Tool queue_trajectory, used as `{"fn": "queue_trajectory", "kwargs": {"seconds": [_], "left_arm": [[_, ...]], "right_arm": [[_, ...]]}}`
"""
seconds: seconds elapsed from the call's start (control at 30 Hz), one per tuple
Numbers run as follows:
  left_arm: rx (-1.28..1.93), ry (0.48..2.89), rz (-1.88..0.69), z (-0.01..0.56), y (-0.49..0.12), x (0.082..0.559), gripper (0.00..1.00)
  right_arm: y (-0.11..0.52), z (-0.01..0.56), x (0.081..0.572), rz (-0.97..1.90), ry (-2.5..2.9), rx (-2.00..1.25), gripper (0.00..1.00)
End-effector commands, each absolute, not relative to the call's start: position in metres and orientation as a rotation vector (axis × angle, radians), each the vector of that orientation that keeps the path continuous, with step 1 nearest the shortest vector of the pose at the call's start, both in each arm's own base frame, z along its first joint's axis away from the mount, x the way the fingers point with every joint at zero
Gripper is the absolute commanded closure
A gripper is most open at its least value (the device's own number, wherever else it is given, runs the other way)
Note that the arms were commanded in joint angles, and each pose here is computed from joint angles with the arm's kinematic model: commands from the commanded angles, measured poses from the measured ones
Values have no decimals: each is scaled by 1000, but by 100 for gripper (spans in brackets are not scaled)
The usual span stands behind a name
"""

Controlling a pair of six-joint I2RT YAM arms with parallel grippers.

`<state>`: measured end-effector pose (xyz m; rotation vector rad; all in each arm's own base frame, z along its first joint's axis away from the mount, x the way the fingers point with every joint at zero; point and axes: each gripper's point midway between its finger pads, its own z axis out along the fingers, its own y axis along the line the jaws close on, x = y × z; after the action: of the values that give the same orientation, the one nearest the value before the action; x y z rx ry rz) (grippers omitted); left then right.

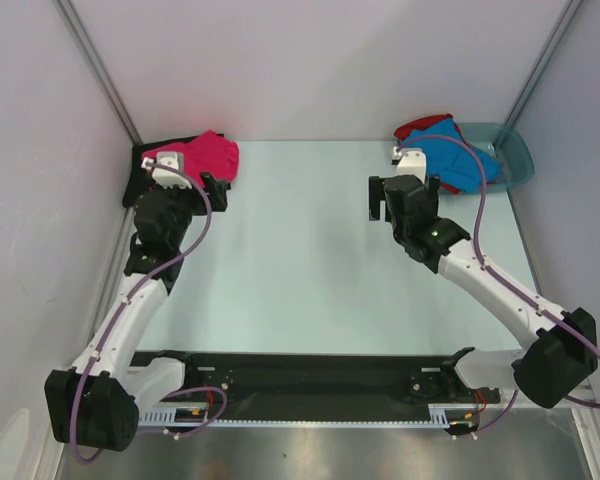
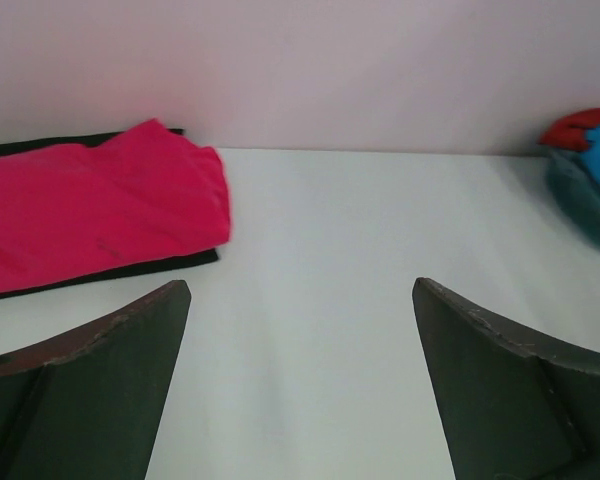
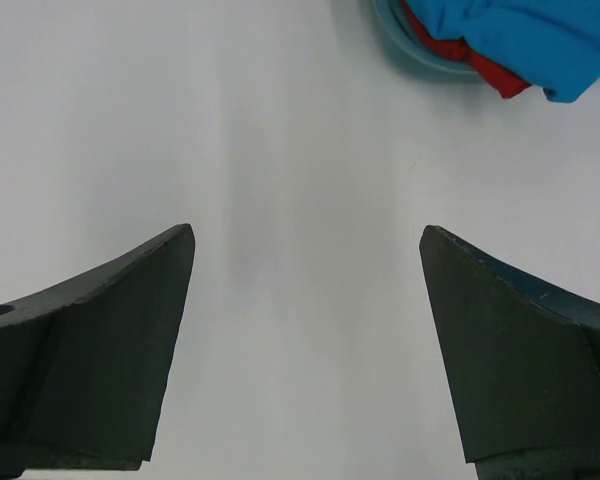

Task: Fold and stack the t-shirts
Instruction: Grab the tshirt from the pile

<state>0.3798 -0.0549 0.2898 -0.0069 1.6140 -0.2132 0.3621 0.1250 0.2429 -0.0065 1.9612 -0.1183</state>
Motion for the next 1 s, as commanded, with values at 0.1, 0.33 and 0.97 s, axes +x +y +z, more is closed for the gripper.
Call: {"fn": "queue_trajectory", "kwargs": {"seconds": [0.1, 0.33, 0.97], "left_arm": [[131, 1542, -663, 336, -124, 359, 0], [181, 1590, -925, 330, -161, 373, 0], [296, 1637, -1097, 300, -189, 392, 0]], "right_arm": [[118, 291, 389, -210, 1791, 37, 0], [85, 291, 441, -130, 1864, 200, 0], [24, 189, 611, -160, 2180, 241, 1]]}}
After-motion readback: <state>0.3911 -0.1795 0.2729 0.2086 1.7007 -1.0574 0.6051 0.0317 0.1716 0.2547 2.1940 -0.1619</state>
